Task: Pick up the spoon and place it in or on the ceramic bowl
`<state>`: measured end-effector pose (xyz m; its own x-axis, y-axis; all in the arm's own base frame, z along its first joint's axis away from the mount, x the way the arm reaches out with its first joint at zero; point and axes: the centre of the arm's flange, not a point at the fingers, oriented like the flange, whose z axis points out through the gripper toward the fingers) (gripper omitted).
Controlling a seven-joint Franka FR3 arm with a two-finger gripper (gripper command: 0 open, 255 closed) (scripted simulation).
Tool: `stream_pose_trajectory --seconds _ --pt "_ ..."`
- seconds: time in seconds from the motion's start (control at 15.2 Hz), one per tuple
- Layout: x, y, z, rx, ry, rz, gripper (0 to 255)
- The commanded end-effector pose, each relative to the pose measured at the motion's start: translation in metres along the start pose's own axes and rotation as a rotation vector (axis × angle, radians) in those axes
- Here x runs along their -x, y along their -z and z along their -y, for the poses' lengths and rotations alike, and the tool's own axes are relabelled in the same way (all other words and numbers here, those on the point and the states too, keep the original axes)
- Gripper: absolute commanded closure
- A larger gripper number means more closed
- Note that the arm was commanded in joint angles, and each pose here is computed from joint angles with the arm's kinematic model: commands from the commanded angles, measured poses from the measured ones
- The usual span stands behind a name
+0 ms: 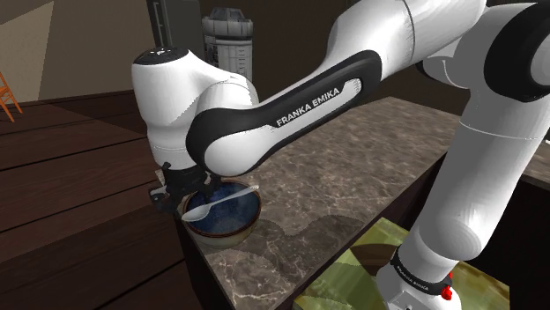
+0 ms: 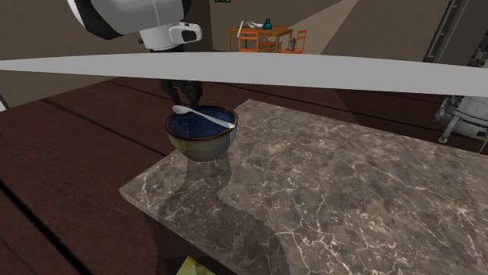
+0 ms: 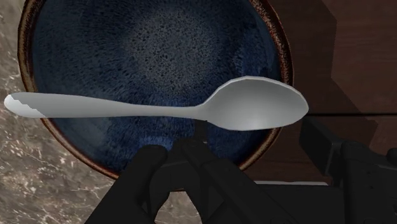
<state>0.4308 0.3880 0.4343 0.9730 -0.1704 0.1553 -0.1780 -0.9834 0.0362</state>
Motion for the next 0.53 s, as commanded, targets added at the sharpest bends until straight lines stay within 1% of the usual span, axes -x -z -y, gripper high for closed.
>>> stream_pose_trajectory --seconds 0.0,0.07,0.4,0.46 --pt "0.000 0.000 0.000 0.000 0.000 0.000 255" --pt "0.000 0.000 0.000 0.000 0.000 0.000 0" --pt "0.000 0.000 0.000 0.000 0.000 0.000 0" --pt "0.000 0.013 0.000 0.000 0.000 0.000 0"
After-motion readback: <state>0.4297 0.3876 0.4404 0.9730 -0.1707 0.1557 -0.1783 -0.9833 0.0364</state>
